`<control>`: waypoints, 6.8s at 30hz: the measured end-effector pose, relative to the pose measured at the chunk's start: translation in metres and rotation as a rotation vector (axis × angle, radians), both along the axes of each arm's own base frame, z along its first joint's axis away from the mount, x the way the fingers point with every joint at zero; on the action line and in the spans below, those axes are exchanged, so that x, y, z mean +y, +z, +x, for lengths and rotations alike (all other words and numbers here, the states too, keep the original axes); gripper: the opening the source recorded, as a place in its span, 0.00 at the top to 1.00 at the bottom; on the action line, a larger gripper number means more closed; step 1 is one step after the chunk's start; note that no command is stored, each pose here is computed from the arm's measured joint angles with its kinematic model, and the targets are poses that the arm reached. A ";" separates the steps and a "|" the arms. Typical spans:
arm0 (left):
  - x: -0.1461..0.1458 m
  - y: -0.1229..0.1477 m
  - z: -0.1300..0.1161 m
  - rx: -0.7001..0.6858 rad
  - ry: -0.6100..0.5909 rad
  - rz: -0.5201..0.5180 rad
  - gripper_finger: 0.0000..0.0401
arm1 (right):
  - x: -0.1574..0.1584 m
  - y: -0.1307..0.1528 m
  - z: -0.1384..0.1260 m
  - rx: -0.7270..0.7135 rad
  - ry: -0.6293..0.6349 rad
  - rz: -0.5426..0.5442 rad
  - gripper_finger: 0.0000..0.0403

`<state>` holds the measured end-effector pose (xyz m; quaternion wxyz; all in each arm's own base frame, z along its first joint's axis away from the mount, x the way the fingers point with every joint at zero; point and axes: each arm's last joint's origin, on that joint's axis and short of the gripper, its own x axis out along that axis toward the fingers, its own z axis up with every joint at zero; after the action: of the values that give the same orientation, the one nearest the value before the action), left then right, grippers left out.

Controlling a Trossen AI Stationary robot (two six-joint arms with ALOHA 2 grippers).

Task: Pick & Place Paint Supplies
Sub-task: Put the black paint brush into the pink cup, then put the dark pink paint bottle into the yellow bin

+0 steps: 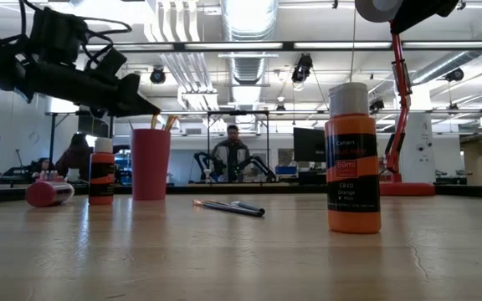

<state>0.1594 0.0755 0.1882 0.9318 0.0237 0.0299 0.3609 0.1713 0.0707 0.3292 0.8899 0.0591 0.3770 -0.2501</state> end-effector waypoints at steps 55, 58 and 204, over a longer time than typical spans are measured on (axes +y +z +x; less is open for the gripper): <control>-0.041 0.205 0.057 0.213 -0.677 -0.113 0.73 | 0.000 0.000 0.000 0.004 0.007 0.005 0.63; -0.046 0.205 0.061 0.259 -0.701 -0.129 0.73 | 0.000 0.000 0.000 0.005 0.008 0.006 0.62; -0.050 0.019 -0.017 0.528 0.557 -1.219 0.72 | 0.001 -0.004 -0.003 0.150 0.177 -0.037 0.75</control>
<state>0.1421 0.0251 0.2070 0.6144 -0.4227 0.4552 0.4865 0.1680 0.0718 0.3249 0.8788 -0.0099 0.4413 -0.1811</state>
